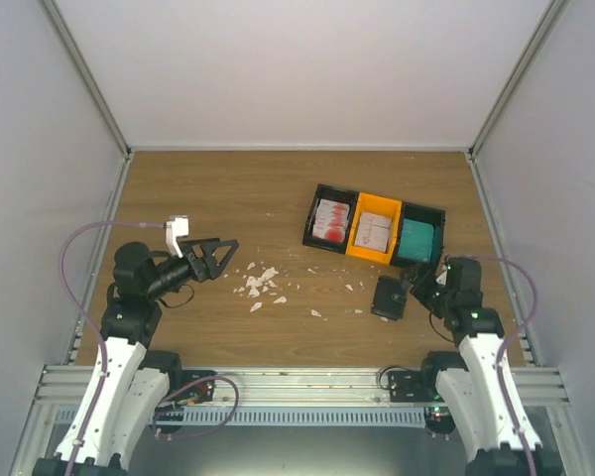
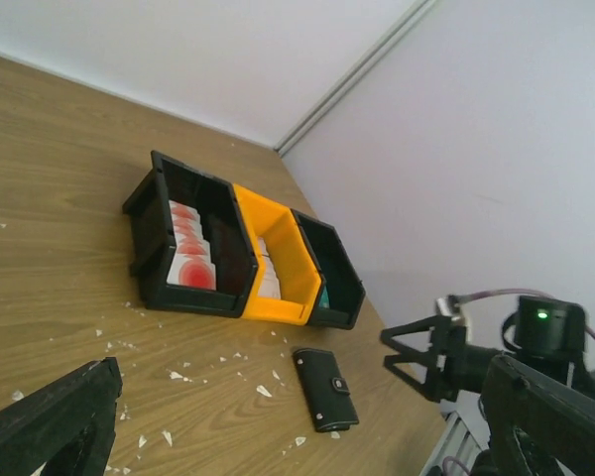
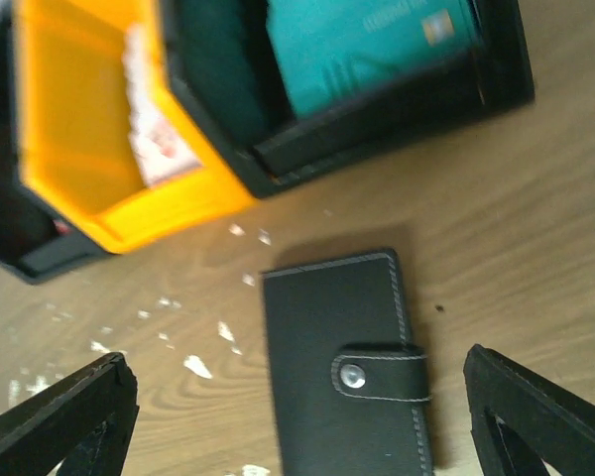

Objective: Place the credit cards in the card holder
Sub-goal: Move the card holder to the center of the board.

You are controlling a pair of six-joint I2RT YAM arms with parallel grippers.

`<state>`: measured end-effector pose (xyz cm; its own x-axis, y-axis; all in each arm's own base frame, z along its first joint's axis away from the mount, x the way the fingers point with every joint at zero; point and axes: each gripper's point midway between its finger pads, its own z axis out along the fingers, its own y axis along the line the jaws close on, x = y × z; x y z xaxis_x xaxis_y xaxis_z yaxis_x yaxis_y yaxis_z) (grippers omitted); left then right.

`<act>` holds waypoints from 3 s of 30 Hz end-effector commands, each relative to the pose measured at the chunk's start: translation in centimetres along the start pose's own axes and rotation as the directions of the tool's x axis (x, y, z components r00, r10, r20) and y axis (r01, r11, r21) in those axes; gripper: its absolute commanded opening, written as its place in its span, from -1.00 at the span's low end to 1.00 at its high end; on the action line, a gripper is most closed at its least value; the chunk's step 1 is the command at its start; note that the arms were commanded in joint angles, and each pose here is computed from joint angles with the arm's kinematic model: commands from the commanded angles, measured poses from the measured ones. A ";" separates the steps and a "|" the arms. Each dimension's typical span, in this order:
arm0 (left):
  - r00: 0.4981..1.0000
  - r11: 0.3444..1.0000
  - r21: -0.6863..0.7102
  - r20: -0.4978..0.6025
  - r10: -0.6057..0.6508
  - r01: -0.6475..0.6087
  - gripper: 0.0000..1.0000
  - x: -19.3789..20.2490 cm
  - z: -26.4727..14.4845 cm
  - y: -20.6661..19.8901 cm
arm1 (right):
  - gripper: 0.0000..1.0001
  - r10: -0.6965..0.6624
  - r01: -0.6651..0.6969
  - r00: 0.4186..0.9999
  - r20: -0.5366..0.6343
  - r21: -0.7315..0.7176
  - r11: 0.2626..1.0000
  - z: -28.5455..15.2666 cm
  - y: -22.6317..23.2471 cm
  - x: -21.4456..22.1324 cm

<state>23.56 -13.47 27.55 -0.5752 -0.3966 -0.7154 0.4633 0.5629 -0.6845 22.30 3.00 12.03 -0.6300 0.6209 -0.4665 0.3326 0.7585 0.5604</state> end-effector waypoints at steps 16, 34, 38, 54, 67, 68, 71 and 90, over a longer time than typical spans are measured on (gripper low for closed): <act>0.992 0.999 0.013 -0.119 -0.028 0.030 0.98 4.4 5.1 0.3 | 0.27 -0.030 0.045 0.981 -0.191 0.075 0.996 6.6 -1.3 5.4; 0.889 0.987 -0.070 -0.429 -0.160 0.143 0.90 17.5 11.8 0.9 | -0.27 -0.264 0.250 0.896 -0.357 -0.087 0.964 8.6 1.5 9.4; 0.843 0.983 -0.113 -0.506 -0.181 0.143 0.74 20.6 13.9 1.4 | -0.35 -0.314 0.285 0.868 -0.385 -0.130 0.950 9.3 2.4 10.2; 0.792 0.963 -0.269 -0.583 -0.178 0.019 0.49 22.8 20.7 5.4 | -0.36 -0.466 0.334 0.763 -0.449 -0.343 0.878 11.1 6.1 11.8; 0.718 0.934 -0.298 -0.605 -0.345 0.198 0.03 25.6 19.1 6.0 | -0.44 -0.495 0.283 0.700 -0.515 -0.436 0.854 11.2 8.7 15.1; 0.714 0.932 -0.301 -0.605 -0.352 0.204 0.01 25.8 19.0 6.1 | -0.44 -0.504 0.283 0.693 -0.515 -0.448 0.848 11.1 9.0 15.3; 0.713 0.932 -0.292 -0.604 -0.355 0.217 -0.12 25.9 18.8 6.1 | -0.44 -0.515 0.285 0.678 -0.524 -0.459 0.842 11.3 9.2 15.9; 0.768 0.972 -0.166 -0.597 -0.234 0.167 -1.00 23.2 17.9 3.3 | 0.17 -0.570 0.485 0.704 -0.424 -0.299 0.822 11.4 8.6 13.6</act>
<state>24.02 -33.31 4.06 -0.9687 -0.0351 -0.2456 0.1686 0.6331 -0.7555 24.33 22.17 3.08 -0.9437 -0.0709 -0.3232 -0.2640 0.7503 0.6061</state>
